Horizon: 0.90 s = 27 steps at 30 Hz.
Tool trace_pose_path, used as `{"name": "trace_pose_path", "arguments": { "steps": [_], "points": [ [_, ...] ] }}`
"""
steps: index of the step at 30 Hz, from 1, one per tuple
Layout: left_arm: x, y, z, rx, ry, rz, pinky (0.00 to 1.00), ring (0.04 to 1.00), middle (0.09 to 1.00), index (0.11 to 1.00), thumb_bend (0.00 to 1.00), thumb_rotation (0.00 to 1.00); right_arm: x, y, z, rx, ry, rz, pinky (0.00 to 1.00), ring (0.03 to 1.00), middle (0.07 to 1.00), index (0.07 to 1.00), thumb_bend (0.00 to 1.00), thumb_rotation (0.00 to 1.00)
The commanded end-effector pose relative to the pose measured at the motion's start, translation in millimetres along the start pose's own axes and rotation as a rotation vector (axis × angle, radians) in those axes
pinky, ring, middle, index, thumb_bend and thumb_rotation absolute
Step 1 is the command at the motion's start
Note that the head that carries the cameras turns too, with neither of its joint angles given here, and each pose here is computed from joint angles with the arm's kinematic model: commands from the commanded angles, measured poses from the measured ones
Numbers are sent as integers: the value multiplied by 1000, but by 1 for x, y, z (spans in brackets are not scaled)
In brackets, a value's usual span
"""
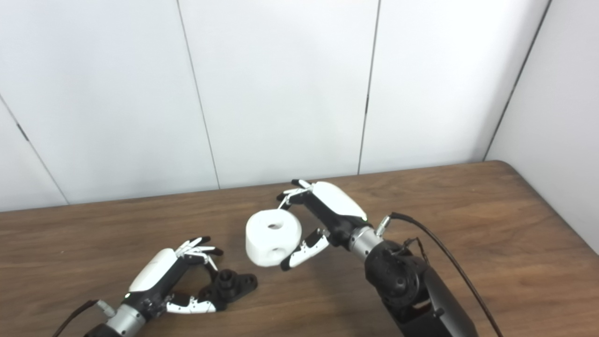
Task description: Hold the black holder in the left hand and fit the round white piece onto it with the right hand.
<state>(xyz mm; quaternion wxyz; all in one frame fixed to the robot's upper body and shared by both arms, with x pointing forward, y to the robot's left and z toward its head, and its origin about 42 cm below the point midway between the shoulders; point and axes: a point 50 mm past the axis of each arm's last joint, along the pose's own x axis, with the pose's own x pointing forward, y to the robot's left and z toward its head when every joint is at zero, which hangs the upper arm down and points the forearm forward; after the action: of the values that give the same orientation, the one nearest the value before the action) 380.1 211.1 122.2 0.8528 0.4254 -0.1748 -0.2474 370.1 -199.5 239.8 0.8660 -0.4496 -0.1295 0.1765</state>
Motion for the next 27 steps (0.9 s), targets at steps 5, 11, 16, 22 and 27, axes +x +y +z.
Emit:
{"name": "trace_pose_path", "arguments": {
  "steps": [5, 11, 16, 22, 27],
  "points": [
    [9, -16, 9, 20, -9, -61, 1000, 970, 812, 483, 523, 50, 14, -7, 29, -22, -94, -16, 1000, 971, 825, 483, 520, 153],
    [11, -20, 9, 14, -17, -64, 1000, 975, 814, 482, 523, 51, 23, -2, 40, -17, -134, -10, 1000, 981, 828, 483, 519, 152],
    [10, -22, 9, 18, -18, -64, 1000, 976, 814, 482, 523, 52, 28, -3, 46, -12, -156, -16, 1000, 990, 834, 484, 517, 153],
    [11, -24, 13, 13, -20, -61, 1000, 973, 813, 482, 523, 52, 30, -1, 50, -12, -165, -9, 1000, 986, 834, 484, 517, 153],
    [12, -23, 18, 6, -29, -54, 1000, 974, 813, 482, 523, 52, 30, 1, 50, -14, -160, 9, 1000, 988, 838, 484, 517, 152]
  ]
}}
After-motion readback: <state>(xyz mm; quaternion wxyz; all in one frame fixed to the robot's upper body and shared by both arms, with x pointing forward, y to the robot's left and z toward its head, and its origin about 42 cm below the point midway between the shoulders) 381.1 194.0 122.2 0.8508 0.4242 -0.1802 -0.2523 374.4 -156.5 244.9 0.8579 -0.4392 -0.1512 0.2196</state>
